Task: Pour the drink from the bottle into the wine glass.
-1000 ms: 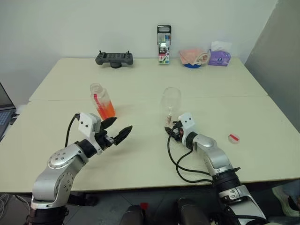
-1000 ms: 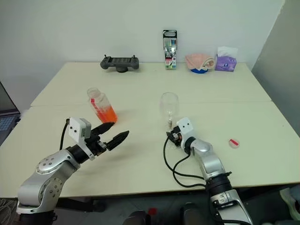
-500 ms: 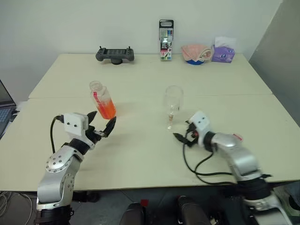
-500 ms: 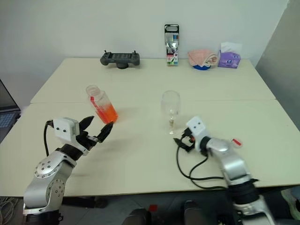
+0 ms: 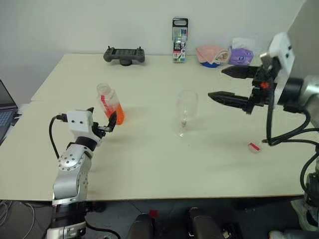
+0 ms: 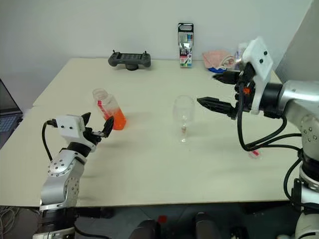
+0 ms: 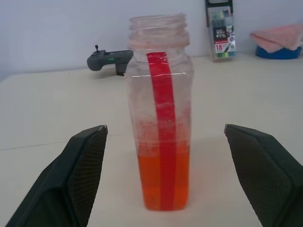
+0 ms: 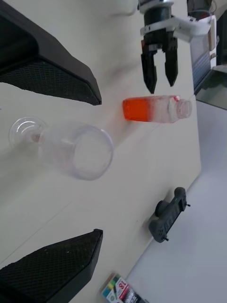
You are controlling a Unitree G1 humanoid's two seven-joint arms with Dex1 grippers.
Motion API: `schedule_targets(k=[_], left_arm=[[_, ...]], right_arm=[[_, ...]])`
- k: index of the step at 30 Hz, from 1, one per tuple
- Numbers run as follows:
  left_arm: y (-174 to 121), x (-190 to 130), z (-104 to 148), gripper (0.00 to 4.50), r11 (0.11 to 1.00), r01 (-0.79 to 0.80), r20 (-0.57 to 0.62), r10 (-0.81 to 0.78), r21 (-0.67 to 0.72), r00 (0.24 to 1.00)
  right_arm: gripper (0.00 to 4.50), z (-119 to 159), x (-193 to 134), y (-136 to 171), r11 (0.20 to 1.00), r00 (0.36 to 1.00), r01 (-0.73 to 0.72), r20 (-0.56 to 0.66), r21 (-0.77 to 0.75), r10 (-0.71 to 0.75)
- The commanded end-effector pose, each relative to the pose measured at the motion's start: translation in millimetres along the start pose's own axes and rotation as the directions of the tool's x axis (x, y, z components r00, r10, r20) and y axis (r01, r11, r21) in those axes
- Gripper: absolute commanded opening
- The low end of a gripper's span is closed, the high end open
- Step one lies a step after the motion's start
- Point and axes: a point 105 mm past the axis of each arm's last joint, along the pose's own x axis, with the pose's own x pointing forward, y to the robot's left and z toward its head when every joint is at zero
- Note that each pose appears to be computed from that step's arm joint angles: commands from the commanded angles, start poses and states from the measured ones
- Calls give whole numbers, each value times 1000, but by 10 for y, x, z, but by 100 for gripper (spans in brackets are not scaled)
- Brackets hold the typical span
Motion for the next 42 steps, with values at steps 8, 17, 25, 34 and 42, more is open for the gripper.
schedule_targets(k=[8,17,25,34,42], left_arm=[[49,332,197,421,999,35,65,-37,27,997],[-19,667,295,421,996,82,91,-85,34,992],[-32,726,259,381,996,83,92,-87,38,992],[-270,836,704,179,951,260,173,-288,170,942],[-916,1009,1049,179,742,457,173,-597,491,783]], right_arm=[[447,60,14,45,999,1000,-15,8,-28,15],[447,56,32,84,999,1000,-8,6,-32,8],[450,20,2,122,1000,1000,11,-12,-24,-11],[450,-356,-248,74,972,972,234,-2,25,-234],[450,-839,-158,544,938,942,335,5,86,-336]])
